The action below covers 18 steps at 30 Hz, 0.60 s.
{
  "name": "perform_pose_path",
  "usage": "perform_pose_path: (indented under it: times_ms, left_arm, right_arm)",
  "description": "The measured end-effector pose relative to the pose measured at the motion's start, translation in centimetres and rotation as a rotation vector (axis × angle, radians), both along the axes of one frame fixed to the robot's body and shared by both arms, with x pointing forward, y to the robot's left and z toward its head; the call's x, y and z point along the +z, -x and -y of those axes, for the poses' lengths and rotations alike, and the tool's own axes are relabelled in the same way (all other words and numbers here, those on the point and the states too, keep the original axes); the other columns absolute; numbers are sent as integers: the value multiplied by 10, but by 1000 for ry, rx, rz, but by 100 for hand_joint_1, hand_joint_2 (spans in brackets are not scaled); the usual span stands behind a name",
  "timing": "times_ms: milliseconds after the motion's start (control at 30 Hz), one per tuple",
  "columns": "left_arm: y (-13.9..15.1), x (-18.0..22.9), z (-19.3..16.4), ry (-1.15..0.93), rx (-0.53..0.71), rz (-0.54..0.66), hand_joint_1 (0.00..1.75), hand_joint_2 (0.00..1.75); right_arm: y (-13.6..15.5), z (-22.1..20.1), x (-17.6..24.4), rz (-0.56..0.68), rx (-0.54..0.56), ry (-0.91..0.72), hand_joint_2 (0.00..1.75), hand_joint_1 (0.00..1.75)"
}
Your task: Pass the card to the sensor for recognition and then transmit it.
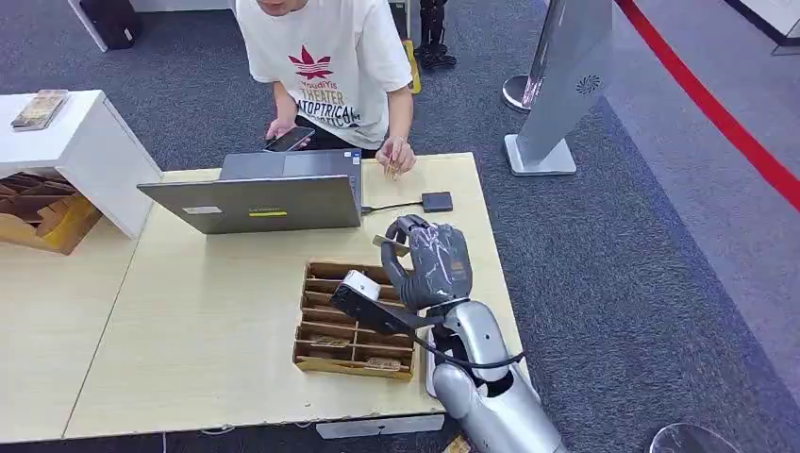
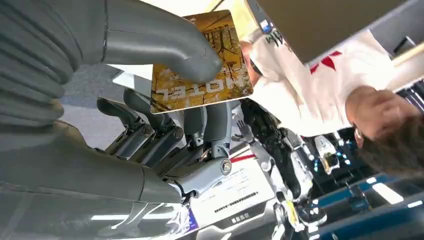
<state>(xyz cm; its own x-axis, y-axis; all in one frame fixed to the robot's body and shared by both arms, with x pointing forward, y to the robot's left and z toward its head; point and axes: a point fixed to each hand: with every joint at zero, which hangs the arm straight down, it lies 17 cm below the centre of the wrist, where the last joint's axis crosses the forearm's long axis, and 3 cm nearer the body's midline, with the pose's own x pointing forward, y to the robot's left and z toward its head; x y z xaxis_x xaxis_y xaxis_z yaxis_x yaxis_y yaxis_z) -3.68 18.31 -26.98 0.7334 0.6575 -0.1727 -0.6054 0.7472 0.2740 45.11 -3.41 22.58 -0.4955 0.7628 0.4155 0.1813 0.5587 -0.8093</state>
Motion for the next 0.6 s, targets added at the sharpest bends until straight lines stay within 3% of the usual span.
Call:
perform_pose_path:
  times_ms: [233,367,600]
  left_arm:
    - [0,0,0,-1,-1,2,0,175]
    - [-1,0,0,-11,-5,8,0,175]
    - [-2,0,0,-20,-8,16,0,175]
  right_arm:
    - [6,4,17,51,1,-41,175,175]
    - [24,31,71,225,-50,-168,175,175]
    - [87,112,164,537,-172,-384,175,175]
